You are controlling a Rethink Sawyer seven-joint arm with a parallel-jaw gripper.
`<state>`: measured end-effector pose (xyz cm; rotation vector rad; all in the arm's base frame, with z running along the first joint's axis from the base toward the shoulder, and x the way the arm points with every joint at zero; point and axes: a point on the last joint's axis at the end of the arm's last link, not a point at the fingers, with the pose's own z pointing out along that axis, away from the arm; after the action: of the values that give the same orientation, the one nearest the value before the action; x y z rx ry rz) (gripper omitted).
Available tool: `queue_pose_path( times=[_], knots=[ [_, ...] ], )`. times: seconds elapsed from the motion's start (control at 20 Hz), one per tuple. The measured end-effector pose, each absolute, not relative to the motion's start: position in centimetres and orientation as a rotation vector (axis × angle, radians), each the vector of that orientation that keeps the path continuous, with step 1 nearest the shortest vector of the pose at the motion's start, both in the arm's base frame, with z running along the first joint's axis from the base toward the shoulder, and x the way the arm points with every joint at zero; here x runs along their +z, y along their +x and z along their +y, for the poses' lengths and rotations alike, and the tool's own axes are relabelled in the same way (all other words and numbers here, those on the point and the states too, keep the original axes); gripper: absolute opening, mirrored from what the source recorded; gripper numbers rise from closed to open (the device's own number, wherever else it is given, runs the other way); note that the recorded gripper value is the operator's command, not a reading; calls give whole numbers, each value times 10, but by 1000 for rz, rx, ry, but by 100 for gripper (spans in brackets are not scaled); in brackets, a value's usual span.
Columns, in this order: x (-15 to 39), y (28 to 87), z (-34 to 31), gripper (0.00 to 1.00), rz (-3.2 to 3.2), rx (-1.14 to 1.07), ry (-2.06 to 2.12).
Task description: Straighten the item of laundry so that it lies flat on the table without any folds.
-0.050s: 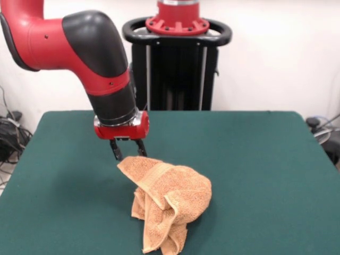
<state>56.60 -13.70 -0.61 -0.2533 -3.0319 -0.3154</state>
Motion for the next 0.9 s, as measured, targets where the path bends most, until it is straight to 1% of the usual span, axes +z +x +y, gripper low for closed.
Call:
queue_pose_path(
  times=[0.45, 0.9],
  knots=[
    [-32, 562, -130, 100, -3000, -359, -268],
    [-46, 565, -129, 100, -2991, -377, -280]
  ],
)
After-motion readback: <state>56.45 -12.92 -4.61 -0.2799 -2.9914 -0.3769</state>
